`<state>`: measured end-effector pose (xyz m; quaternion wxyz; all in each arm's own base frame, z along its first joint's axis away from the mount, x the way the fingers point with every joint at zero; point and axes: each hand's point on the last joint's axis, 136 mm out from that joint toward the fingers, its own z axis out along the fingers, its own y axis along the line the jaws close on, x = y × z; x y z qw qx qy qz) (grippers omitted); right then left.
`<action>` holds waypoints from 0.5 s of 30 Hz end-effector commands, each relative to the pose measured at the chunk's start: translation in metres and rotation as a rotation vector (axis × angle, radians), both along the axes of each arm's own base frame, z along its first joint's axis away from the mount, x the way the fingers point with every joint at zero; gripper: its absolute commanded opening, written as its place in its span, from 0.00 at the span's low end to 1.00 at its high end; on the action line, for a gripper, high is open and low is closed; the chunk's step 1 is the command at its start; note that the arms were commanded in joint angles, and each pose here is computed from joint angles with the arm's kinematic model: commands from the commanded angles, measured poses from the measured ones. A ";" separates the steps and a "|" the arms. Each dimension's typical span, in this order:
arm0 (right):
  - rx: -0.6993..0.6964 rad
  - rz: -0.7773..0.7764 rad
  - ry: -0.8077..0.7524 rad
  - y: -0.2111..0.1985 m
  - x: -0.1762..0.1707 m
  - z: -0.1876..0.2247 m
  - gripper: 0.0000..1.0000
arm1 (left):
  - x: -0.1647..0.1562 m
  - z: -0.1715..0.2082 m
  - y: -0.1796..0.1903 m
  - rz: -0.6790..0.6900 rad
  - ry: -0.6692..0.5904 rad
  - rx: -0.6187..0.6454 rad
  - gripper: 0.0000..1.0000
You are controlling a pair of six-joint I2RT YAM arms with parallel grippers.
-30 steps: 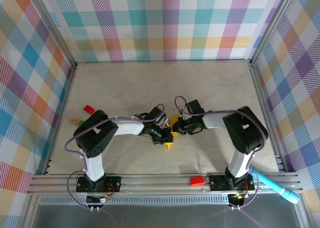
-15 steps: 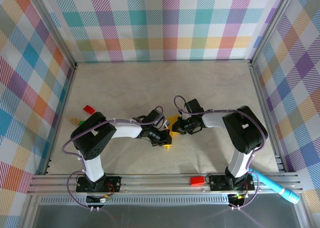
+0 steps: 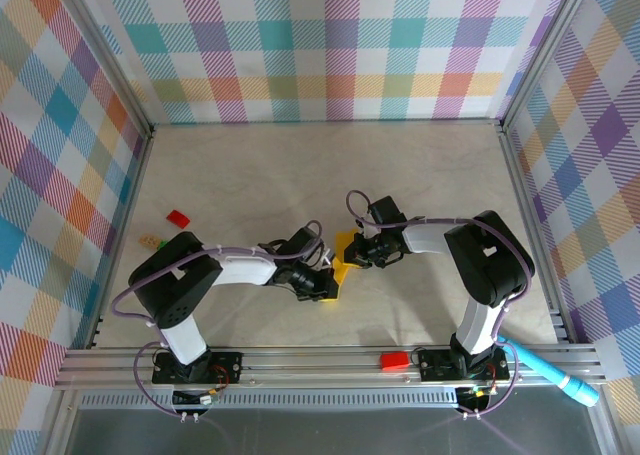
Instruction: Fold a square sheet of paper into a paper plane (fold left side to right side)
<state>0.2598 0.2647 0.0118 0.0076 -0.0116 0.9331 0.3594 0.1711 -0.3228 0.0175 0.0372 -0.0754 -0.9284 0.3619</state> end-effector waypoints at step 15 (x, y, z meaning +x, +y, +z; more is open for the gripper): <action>-0.239 -0.035 0.123 -0.042 -0.031 -0.051 0.00 | 0.005 0.049 0.000 0.005 -0.029 -0.084 0.00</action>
